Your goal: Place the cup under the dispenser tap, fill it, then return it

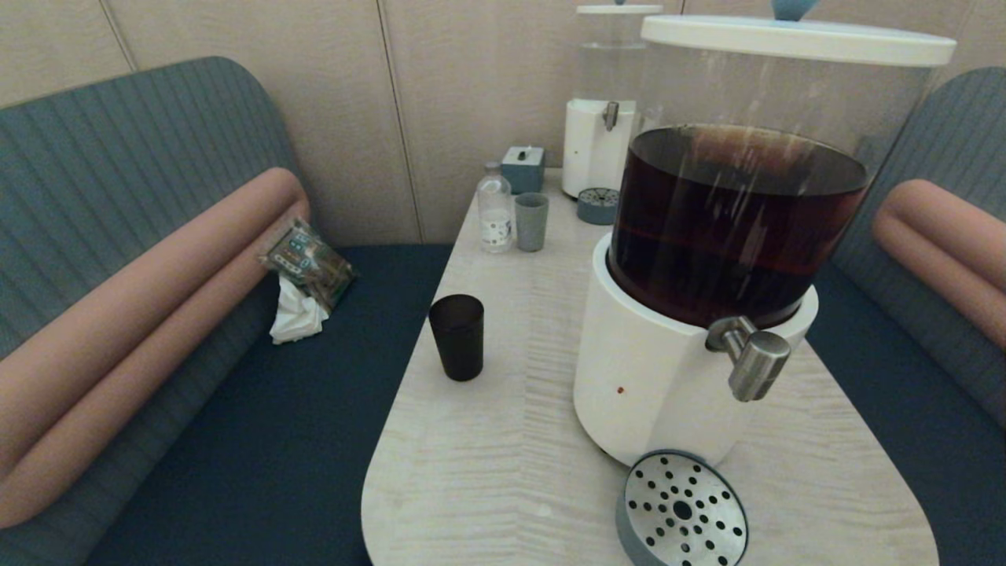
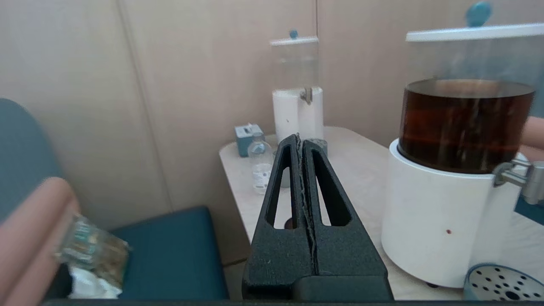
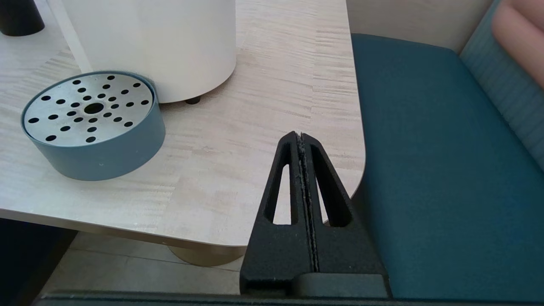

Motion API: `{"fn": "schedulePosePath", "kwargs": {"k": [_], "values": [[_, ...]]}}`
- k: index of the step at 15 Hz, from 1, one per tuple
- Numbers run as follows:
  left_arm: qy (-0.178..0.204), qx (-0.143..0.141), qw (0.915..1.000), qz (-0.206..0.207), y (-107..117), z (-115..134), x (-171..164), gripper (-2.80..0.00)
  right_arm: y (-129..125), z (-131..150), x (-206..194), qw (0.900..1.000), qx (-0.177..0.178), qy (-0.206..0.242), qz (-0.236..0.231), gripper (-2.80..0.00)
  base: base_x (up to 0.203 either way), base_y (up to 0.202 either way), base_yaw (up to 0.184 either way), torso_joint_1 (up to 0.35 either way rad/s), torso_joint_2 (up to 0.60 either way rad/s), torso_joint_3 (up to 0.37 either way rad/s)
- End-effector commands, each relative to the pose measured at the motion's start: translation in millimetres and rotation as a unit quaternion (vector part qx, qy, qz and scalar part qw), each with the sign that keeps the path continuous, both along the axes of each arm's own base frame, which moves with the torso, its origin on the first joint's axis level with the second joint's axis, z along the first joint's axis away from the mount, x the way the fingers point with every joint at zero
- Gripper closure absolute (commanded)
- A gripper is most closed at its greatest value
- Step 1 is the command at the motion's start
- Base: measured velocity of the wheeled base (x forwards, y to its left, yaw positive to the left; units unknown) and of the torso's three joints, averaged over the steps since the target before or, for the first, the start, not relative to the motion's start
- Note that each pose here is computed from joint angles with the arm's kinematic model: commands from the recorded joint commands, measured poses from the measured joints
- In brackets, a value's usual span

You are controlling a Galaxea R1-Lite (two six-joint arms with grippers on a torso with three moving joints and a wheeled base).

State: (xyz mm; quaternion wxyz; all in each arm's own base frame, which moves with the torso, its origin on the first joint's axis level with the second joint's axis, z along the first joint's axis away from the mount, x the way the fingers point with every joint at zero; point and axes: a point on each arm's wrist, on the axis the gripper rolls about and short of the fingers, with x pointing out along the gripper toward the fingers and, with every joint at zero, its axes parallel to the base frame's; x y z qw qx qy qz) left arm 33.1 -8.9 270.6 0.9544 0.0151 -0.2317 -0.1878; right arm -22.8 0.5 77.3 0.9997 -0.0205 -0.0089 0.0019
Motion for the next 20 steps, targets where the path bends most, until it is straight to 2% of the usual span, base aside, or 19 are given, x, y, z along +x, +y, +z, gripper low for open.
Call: {"fn": "schedulePosePath", "kwargs": {"k": [1,4,8,12,15,18,19,20], "values": [[-0.054,-0.003,0.9985,0.006,1.7,-2.5,-37.6,0.0,0.0,-1.7,0.3,1.0,0.0,0.002,0.0,0.0,0.0,0.0,0.0,0.0,0.0,0.0],[-0.083,-0.007,0.9965,0.004,2.1,-12.1,-65.3,0.0,0.0,-1.7,0.3,1.0,0.0,0.002,0.0,0.0,0.0,0.0,0.0,0.0,0.0,0.0],[-0.104,-0.001,0.9946,0.007,1.0,-32.7,-93.9,0.0,0.0,-1.7,0.3,1.0,0.0,0.002,0.0,0.0,0.0,0.0,0.0,0.0,0.0,0.0],[-0.121,0.005,0.9926,0.008,0.8,-67.1,-113.1,0.0,0.0,-1.7,0.3,1.0,0.0,0.002,0.0,0.0,0.0,0.0,0.0,0.0,0.0,0.0],[-0.138,0.009,0.9903,0.014,1.0,-89.9,-105.6,0.0,0.0,-1.7,0.3,1.0,0.0,0.002,0.0,0.0,0.0,0.0,0.0,0.0,0.0,0.0],[-0.069,-0.001,0.9971,0.033,1.9,-137.0,-75.7,0.0,0.0,-1.7,0.3,1.0,0.0,0.002,0.0,0.0,0.0,0.0,0.0,0.0,0.0,0.0],[-0.053,-0.012,0.9968,0.058,3.1,-140.7,-73.0,0.0,0.0,-1.7,0.3,1.0,0.0,0.002,0.0,0.0,0.0,0.0,0.0,0.0,0.0,0.0],[-0.021,-0.012,0.9973,0.07,3.6,-145.7,-69.7,0.0,0.0,-1.7,0.3,1.0,0.0,0.002,0.0,0.0,0.0,0.0,0.0,0.0,0.0,0.0]]}}
